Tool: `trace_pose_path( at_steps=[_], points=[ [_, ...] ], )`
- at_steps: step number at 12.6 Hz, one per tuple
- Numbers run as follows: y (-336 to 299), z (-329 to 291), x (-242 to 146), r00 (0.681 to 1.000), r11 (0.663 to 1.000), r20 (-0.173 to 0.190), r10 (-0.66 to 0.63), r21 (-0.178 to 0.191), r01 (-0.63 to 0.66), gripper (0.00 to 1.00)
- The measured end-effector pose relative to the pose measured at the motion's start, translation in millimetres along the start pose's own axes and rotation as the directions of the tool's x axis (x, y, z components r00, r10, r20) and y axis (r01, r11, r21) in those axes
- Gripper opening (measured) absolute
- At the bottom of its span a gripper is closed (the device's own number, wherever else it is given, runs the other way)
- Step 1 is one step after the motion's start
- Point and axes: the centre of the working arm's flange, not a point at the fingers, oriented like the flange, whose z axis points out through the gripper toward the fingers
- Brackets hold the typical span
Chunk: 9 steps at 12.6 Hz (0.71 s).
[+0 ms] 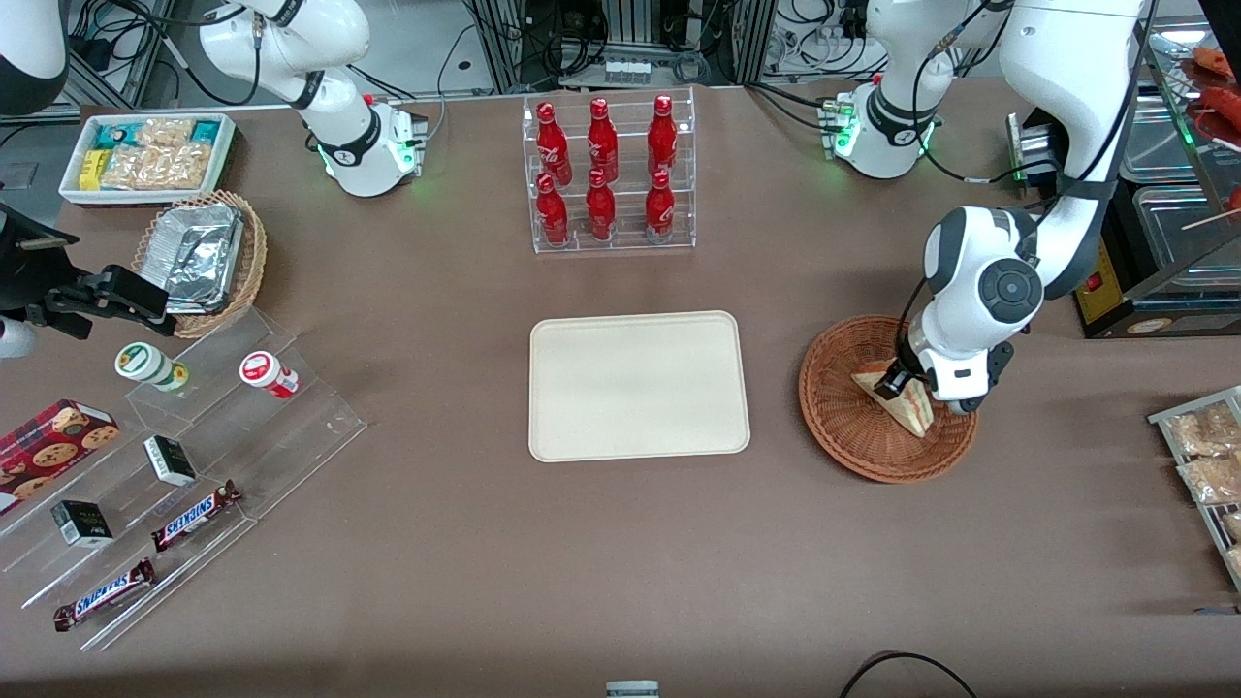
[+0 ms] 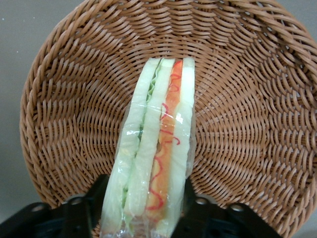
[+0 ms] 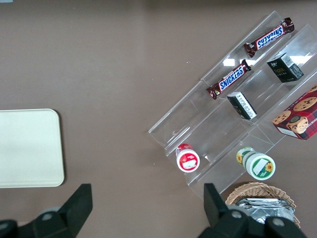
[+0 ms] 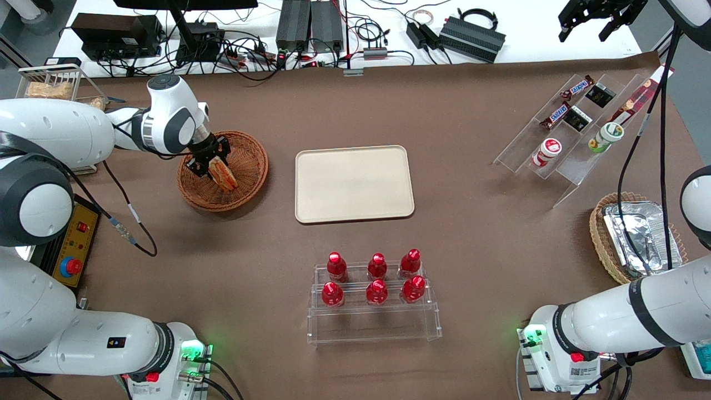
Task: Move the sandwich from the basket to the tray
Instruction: 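Lower the left gripper and close it on the wrapped sandwich, then lift the sandwich and carry it over the cream tray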
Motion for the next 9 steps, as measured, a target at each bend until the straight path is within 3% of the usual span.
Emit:
trace_pose_path(
  at_steps=[4,7,9],
  points=[
    [3.7,-20.2,0.3,0.998,0.998,-0.002,0.060,0.005,-0.060,0.20],
    [24.3,-70.5,-11.6,0.983,0.981,0.040,0.178,0.065,-0.180,0.18],
    [43.9,-97.7,-32.7,0.956,0.952,0.072,0.284,0.098,-0.291,0.18]
  ],
)
